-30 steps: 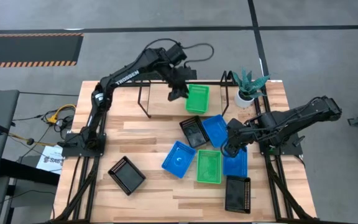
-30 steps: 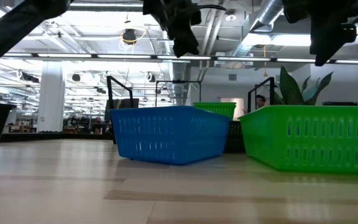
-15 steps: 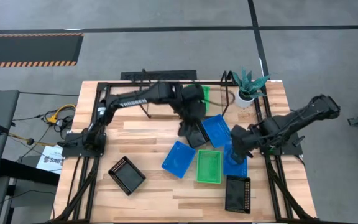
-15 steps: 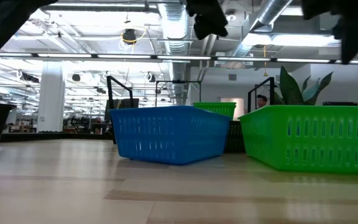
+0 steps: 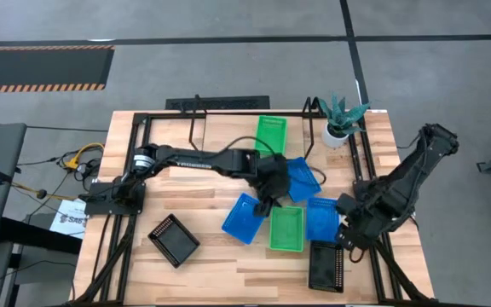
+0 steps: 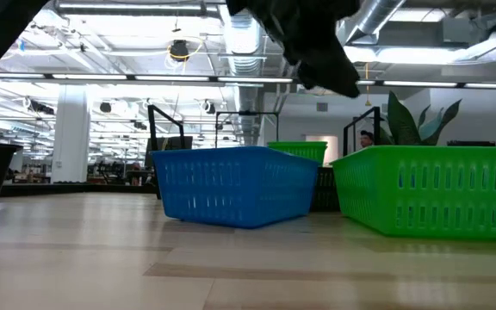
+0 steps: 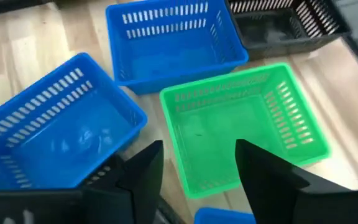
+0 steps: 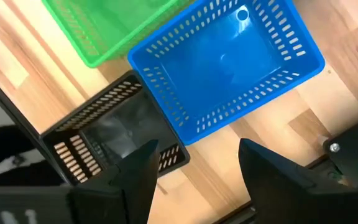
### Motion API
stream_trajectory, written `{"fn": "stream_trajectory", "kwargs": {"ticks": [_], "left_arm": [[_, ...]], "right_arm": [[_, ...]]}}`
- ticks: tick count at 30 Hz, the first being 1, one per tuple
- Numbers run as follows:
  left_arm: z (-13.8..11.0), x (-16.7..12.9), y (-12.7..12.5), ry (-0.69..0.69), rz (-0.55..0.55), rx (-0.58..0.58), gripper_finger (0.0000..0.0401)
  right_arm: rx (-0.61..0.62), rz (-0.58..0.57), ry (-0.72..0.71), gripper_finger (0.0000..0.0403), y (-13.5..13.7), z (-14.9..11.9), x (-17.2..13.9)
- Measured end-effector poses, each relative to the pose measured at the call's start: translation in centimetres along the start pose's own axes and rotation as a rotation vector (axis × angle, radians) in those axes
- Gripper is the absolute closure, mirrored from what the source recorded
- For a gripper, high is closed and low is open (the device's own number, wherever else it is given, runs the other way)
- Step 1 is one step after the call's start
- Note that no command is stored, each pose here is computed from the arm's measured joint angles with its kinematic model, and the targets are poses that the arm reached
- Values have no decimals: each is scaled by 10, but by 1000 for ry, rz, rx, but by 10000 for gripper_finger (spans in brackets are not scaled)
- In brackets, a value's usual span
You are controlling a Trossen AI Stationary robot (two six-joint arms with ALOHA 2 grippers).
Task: Stack baskets on shelf by color
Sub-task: Stack the green bin on top of the other green bin on the shelf
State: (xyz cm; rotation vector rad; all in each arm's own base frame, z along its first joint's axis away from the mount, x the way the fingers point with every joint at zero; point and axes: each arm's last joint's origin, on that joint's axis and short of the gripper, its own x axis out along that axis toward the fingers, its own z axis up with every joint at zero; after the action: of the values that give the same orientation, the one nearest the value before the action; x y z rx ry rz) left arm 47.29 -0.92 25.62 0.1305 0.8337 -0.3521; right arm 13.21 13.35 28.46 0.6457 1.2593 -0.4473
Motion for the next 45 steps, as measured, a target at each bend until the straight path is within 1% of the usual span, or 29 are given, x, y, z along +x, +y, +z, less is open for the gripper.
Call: {"fn": "stream_trajectory", "kwargs": {"ticks": [4,8,12,17,21,26,28,30,31,33,37,39,41,45], "left_arm": [[-13,17,-7,0,-14,31,191],[-24,32,-17,2,-24,47,184],[-32,42,-23,5,31,64,184],[-36,47,-22,-26,61,60,184],[-36,48,-20,-28,120,64,184],[-34,48,-18,-51,129,68,184],[-35,56,-16,-67,134,69,184],[-44,65,-16,-18,125,49,184],[-45,71,-15,-20,132,48,184],[-50,76,-14,31,152,32,184],[-47,78,-12,26,193,18,185],[-49,78,-12,43,194,16,193],[-49,77,-12,51,186,15,209],[-52,80,-14,64,142,11,259]], "right_arm": [[31,3,1,158,0,-5,-1],[78,6,0,158,0,-6,-1],[95,12,-13,158,1,-6,-1],[96,13,-13,158,1,-6,-1],[100,13,-13,158,1,-6,-1],[101,13,-14,158,1,-6,-1],[104,13,-14,158,1,-6,-1],[104,14,-13,158,1,-6,-1],[104,15,-13,158,1,-6,-1],[105,16,-13,158,1,-6,-1],[105,19,-13,158,2,-6,-1],[105,19,-13,158,2,-6,-1],[105,20,-13,158,2,-6,-1],[105,21,-13,158,2,-6,-1]]}}
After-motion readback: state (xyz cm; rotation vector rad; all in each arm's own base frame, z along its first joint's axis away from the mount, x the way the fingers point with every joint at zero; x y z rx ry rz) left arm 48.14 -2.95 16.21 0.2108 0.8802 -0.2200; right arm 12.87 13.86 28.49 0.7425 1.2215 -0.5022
